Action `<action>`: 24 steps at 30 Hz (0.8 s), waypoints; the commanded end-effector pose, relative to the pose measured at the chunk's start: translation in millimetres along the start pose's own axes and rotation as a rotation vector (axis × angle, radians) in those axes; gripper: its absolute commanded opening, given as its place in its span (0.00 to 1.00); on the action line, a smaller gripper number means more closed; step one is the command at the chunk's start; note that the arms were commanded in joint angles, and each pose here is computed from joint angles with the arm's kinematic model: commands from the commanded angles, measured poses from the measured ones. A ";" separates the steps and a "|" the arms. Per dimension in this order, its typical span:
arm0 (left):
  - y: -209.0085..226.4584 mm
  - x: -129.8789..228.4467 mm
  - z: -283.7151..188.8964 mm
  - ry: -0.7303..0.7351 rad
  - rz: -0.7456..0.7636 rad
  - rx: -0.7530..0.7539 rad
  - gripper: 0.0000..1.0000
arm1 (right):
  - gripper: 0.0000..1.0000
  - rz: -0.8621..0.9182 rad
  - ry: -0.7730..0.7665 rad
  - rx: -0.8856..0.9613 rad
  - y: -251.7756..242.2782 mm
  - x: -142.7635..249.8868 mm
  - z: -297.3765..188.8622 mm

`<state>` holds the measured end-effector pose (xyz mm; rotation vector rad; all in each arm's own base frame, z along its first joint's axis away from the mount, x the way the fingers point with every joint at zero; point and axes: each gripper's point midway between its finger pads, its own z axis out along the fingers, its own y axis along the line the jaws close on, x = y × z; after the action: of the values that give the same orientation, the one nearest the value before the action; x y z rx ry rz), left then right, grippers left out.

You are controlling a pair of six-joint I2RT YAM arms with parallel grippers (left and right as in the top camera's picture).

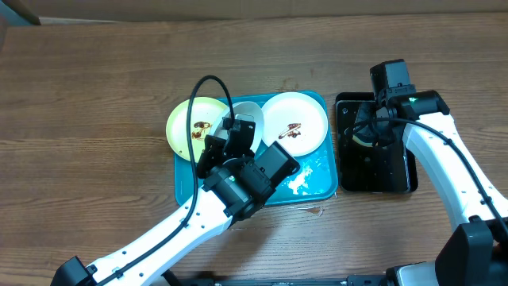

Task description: Clean dirty plates on tray and stack at the side

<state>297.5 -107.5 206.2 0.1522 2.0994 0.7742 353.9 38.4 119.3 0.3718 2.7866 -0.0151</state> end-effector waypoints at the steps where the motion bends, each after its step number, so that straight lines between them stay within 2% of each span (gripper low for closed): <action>1: 20.6 -16.6 -6.6 -0.075 -0.037 -0.091 0.04 | 0.04 -0.001 -0.014 0.011 -2.9 -2.3 -1.6; 24: 27.0 -26.4 -15.3 -0.136 -0.020 -0.147 0.04 | 0.04 -0.001 -0.007 0.014 -3.6 -0.7 -1.6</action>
<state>298.7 -100.4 227.6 0.1283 1.9776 0.8778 351.9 38.0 118.6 0.3718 2.7950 -0.0193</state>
